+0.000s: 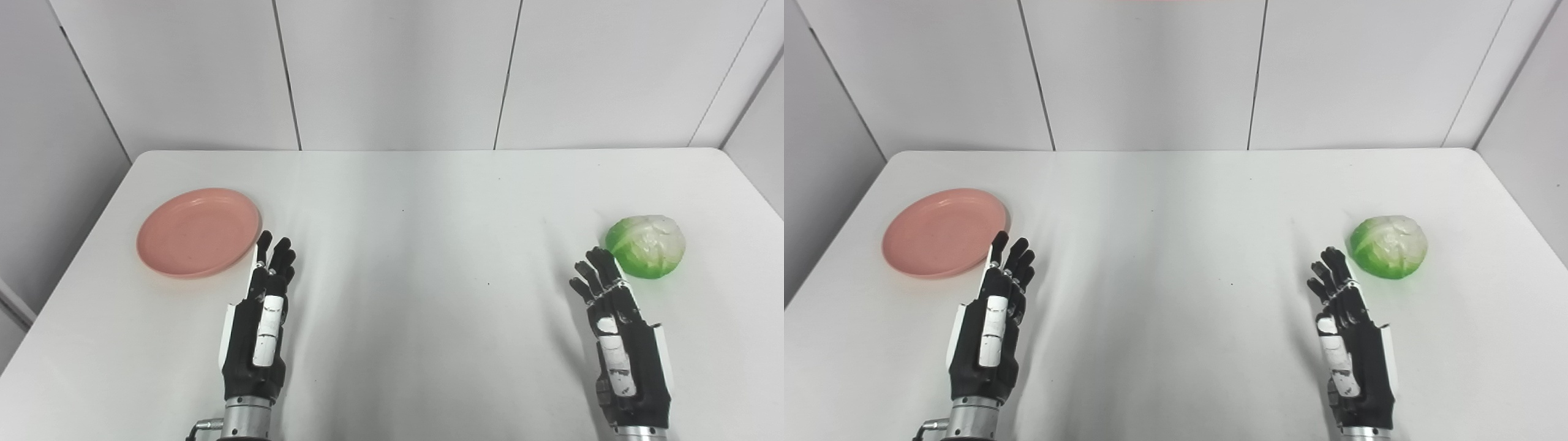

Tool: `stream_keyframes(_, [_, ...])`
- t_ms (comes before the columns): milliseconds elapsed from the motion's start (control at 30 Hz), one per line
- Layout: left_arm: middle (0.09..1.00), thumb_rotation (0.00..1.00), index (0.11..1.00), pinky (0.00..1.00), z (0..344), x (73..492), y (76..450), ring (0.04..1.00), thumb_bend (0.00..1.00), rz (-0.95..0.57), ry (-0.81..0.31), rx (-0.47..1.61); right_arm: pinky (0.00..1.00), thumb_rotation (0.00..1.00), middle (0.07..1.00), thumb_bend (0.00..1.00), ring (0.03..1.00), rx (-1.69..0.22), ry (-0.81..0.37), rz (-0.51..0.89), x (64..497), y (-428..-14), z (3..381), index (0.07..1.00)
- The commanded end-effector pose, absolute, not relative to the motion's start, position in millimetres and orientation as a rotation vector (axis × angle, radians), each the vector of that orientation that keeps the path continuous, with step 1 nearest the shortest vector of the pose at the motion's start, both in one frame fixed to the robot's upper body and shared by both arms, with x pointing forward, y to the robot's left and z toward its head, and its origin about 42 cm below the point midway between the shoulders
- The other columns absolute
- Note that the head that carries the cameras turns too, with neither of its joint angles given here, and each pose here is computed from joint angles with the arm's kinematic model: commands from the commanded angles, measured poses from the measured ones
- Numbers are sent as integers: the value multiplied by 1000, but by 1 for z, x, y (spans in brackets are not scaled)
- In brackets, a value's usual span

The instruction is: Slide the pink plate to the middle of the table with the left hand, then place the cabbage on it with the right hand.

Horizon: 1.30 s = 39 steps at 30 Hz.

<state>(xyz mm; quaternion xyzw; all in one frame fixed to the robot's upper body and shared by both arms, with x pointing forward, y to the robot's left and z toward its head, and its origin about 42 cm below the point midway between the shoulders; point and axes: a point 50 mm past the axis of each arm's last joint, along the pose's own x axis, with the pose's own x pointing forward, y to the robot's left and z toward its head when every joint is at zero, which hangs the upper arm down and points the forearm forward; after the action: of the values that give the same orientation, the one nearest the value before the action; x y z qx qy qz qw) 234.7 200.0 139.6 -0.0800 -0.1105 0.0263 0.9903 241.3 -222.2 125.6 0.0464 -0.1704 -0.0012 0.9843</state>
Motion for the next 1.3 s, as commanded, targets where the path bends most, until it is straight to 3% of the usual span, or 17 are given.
stream_keyframes(0, [965, 839, 999, 1000, 114, 171, 213, 966, 803, 135, -109, -148, 901, 809, 933, 776, 911, 61, -297, -9, 208, -232, 115, 899])
stream_keyframes(967, [983, 825, 992, 1000, 111, 171, 210, 978, 807, 118, -104, -154, 899, 789, 931, 786, 907, 66, -274, 0, 208, -235, 109, 894])
stream_keyframes(1267, [979, 815, 992, 1000, 97, 173, 196, 974, 785, 121, -85, -166, 902, 806, 936, 775, 917, 50, -249, -1, 211, -248, 91, 903])
